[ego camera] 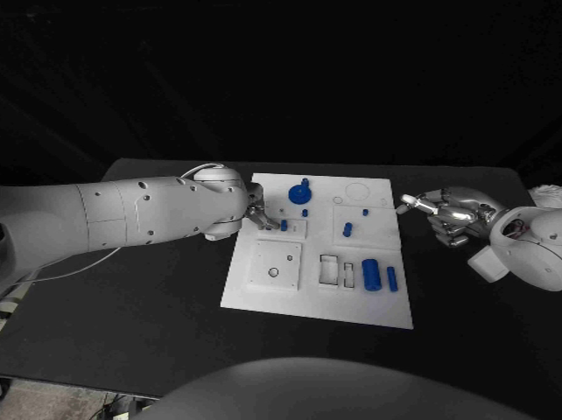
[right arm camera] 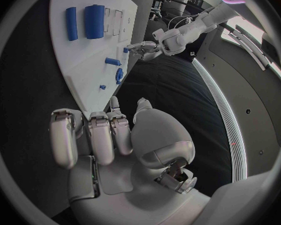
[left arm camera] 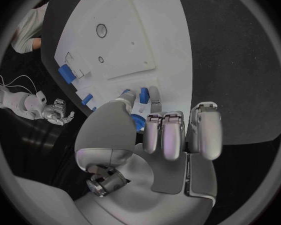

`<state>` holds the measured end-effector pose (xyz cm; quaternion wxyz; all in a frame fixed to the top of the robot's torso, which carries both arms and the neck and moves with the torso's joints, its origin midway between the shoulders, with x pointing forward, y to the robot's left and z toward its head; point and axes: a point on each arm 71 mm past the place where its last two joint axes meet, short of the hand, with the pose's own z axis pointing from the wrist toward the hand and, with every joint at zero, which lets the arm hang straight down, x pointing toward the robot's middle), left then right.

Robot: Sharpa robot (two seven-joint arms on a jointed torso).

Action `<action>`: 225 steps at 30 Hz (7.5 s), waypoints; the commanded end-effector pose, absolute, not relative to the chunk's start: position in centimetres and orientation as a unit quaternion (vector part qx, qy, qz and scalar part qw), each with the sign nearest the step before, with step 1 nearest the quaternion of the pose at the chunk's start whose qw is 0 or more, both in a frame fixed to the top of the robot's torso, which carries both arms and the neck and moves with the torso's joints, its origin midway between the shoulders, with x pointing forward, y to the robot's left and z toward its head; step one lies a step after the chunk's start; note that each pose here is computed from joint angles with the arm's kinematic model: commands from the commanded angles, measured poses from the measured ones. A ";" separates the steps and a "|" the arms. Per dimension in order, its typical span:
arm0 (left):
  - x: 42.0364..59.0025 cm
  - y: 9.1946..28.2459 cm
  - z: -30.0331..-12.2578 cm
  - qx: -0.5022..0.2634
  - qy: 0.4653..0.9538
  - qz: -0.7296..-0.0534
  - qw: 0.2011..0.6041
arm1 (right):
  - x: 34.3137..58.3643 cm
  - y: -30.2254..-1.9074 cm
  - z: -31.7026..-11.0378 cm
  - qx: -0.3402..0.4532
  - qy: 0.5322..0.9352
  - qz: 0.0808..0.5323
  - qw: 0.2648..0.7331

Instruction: Assemble the parts on the task board

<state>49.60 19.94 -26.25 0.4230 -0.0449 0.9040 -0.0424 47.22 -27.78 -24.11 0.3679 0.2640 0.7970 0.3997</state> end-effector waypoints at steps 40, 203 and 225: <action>52.8 19.7 -24.0 -0.060 0.931 -0.060 0.355 | 47.2 -27.3 -24.3 0.257 0.803 0.402 0.357; 48.2 21.1 -23.9 -0.073 0.826 -0.072 0.554 | 46.9 -28.5 -24.1 0.265 0.783 0.406 0.389; 47.4 20.7 -25.5 -0.087 0.831 -0.085 0.543 | 46.7 -28.6 -24.4 0.268 0.784 0.404 0.387</action>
